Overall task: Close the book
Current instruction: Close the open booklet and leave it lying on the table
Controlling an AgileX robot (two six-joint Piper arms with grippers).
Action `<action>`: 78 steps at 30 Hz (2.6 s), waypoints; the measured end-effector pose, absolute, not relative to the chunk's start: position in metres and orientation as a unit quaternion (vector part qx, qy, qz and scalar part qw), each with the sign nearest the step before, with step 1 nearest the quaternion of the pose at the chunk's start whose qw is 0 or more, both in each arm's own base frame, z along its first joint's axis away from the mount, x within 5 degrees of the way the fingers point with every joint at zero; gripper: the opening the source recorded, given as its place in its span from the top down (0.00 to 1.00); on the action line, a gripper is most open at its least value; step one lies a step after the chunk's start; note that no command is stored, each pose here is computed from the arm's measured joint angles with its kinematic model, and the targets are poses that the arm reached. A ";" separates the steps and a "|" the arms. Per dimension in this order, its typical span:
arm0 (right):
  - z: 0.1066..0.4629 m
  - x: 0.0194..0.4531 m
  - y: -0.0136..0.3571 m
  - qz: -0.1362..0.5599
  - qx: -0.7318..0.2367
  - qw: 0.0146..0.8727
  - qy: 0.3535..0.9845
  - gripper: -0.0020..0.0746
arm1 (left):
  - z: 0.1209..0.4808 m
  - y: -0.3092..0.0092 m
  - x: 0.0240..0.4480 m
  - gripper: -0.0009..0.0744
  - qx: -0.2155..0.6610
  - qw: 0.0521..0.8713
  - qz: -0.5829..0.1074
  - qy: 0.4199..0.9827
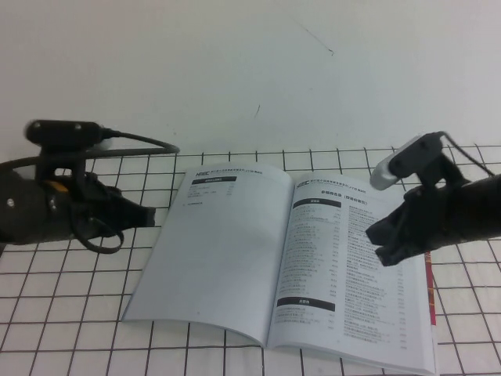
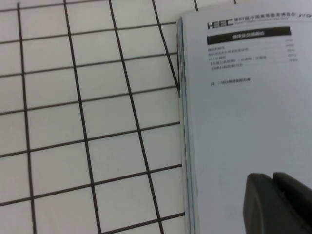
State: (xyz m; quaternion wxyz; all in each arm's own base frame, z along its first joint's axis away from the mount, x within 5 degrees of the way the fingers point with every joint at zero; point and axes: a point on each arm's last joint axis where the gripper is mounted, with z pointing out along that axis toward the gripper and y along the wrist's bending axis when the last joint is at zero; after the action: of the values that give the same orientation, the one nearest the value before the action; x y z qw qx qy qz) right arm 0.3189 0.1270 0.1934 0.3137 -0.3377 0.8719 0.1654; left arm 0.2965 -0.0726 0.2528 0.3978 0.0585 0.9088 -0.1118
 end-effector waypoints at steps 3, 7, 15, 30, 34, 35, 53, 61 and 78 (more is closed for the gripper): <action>0.170 0.324 0.138 0.169 -0.346 0.283 0.878 0.98 | 0.233 -0.077 0.314 0.99 0.062 0.370 -0.107 0.921; 0.144 0.328 0.140 0.170 -0.345 0.250 0.889 0.98 | 0.209 -0.081 0.335 0.99 0.062 0.340 -0.102 0.933; 0.122 0.331 0.142 0.174 -0.342 0.223 0.896 0.98 | 0.167 -0.088 0.376 0.99 0.053 0.295 -0.100 0.949; 0.122 0.331 0.142 0.176 -0.338 0.222 0.897 0.98 | 0.142 -0.093 0.392 0.99 0.044 0.252 -0.105 0.961; 0.122 0.331 0.142 0.176 -0.338 0.222 0.897 0.98 | 0.146 -0.115 0.385 0.99 0.075 0.238 -0.115 0.961; 0.122 0.331 0.142 0.176 -0.338 0.222 0.897 0.98 | 0.147 -0.122 0.382 0.99 0.085 0.232 -0.118 0.962; 0.130 0.337 0.134 0.193 -0.271 0.238 0.912 0.98 | 0.249 -0.194 0.339 0.99 0.150 0.260 -0.348 0.888; 0.212 0.323 0.104 0.186 -0.259 0.297 0.900 0.98 | 0.300 -0.193 0.310 0.99 0.249 0.302 -0.381 0.838; 0.326 0.167 0.046 0.048 -0.272 0.311 0.909 0.98 | 0.385 -0.106 0.237 0.99 0.171 0.511 -0.169 0.825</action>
State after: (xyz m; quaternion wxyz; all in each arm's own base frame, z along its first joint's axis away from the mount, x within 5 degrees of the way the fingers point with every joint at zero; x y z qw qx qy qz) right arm 0.1668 0.0455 0.3258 0.3110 -0.2717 0.9095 0.0481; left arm 0.2370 -0.1062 0.3847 0.5108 0.1711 0.8255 -0.1686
